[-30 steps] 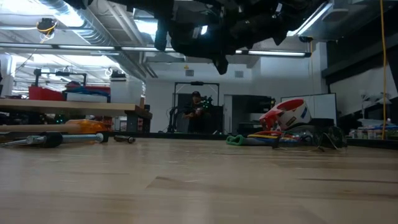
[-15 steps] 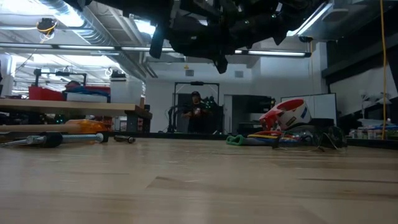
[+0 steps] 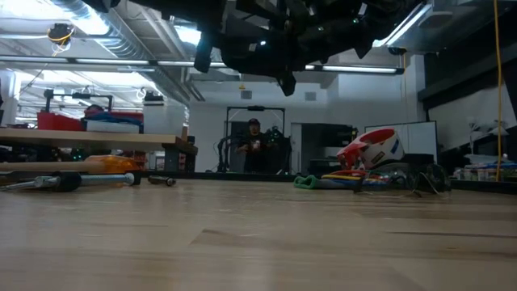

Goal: Coil cords
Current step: Coil the green wire to the spool

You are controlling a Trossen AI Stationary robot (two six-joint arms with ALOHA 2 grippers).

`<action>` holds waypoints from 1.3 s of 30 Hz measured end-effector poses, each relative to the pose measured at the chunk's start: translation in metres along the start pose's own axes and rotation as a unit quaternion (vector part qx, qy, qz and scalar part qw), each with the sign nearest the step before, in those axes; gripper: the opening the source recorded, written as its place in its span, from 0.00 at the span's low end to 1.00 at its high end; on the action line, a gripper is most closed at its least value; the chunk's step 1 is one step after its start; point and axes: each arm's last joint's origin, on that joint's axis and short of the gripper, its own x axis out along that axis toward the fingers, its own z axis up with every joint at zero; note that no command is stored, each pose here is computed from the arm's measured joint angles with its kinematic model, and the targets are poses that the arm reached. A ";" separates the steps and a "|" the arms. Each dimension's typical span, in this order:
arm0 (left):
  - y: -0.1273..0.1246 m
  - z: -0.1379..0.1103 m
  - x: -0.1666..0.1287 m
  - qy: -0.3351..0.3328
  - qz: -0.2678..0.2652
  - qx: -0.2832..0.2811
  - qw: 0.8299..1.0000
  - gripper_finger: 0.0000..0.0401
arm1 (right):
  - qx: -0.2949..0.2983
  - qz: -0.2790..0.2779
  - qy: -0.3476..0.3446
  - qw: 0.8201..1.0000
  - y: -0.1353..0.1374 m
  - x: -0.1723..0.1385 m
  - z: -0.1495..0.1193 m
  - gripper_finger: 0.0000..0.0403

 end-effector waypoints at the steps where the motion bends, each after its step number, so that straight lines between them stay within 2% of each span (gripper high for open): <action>1: 0.000 0.000 0.000 -0.001 0.000 -0.001 1.000 0.29 | 0.000 0.000 0.000 1.000 0.000 0.000 0.000 0.02; 10: -0.006 0.006 -0.002 -0.031 -0.022 0.005 0.999 0.29 | 0.000 0.000 0.000 1.000 0.000 0.000 0.000 0.02; 17: -0.004 0.008 -0.001 -0.042 -0.005 0.005 0.999 0.28 | 0.000 -0.001 0.000 1.000 0.000 0.000 0.000 0.02; 21: -0.004 0.008 -0.001 -0.042 -0.005 0.003 0.999 0.21 | 0.000 -0.002 0.000 1.000 0.000 0.000 0.000 0.02; 27: -0.003 0.008 -0.001 -0.044 0.005 0.012 0.999 0.03 | 0.013 0.003 0.000 1.000 0.002 0.001 0.000 0.02; 32: -0.002 0.007 -0.001 -0.047 0.018 0.008 0.999 0.03 | 0.005 -0.023 -0.006 1.000 0.014 0.004 -0.003 0.02; 39: 0.004 -0.003 -0.001 -0.004 0.044 -0.003 0.999 0.01 | -0.001 -0.041 -0.006 0.999 0.026 0.007 -0.007 0.02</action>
